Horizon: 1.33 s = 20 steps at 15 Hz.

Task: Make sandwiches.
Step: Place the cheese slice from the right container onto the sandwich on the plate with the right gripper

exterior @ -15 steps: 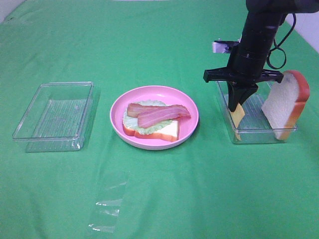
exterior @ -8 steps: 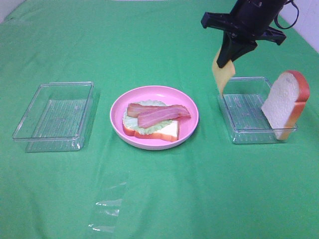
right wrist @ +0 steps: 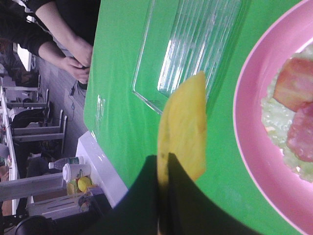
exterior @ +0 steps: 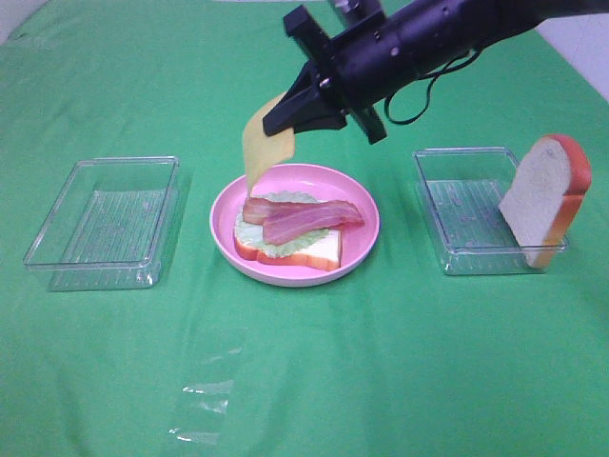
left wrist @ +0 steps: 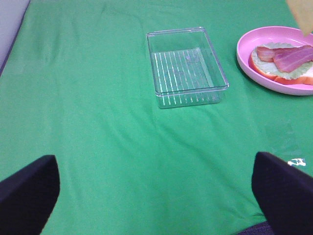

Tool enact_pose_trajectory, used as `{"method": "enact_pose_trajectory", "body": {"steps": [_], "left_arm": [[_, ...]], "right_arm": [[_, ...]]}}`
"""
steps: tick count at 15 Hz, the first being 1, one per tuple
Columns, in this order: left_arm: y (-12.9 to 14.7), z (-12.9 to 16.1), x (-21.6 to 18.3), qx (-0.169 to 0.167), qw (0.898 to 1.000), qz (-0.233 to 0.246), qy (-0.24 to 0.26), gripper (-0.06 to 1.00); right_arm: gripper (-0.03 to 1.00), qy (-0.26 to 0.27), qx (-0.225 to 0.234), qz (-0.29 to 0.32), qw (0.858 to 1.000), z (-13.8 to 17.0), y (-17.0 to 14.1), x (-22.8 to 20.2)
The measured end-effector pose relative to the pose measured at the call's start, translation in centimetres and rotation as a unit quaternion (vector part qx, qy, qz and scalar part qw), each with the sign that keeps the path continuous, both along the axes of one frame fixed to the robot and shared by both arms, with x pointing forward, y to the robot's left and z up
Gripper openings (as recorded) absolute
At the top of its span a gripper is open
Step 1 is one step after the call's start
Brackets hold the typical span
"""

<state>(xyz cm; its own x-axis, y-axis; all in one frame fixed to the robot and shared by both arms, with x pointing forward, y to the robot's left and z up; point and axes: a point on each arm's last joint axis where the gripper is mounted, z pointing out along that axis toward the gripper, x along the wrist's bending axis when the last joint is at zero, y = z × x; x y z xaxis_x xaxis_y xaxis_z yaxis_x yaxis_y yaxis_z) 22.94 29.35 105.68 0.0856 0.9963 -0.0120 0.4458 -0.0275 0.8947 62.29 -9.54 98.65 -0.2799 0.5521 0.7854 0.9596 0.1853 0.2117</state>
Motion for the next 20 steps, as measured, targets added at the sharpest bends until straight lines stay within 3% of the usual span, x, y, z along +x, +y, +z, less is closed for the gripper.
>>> {"method": "enact_pose_trajectory", "body": {"steps": [2, 5, 8, 20], "left_arm": [[0.0, 0.0, 0.0, 0.000, 1.000, 0.000, 0.000, 0.99], [0.0, 0.0, 0.0, 0.000, 1.000, 0.000, 0.000, 0.99], [0.0, 0.0, 0.0, 0.000, 1.000, 0.000, 0.000, 0.99], [0.0, 0.0, 0.0, 0.000, 1.000, 0.000, 0.000, 0.99]], "right_arm": [[0.01, 0.017, -0.011, 0.000, 1.000, -2.7, 1.9, 0.0], [0.01, 0.025, -0.026, -0.022, 0.999, -5.1, 2.2, 0.6], [0.01, 0.005, -0.036, -0.051, 0.998, -5.5, 2.0, 1.3], [0.01, 0.007, -0.079, -0.065, 0.995, -7.5, 0.2, 2.2]]}}
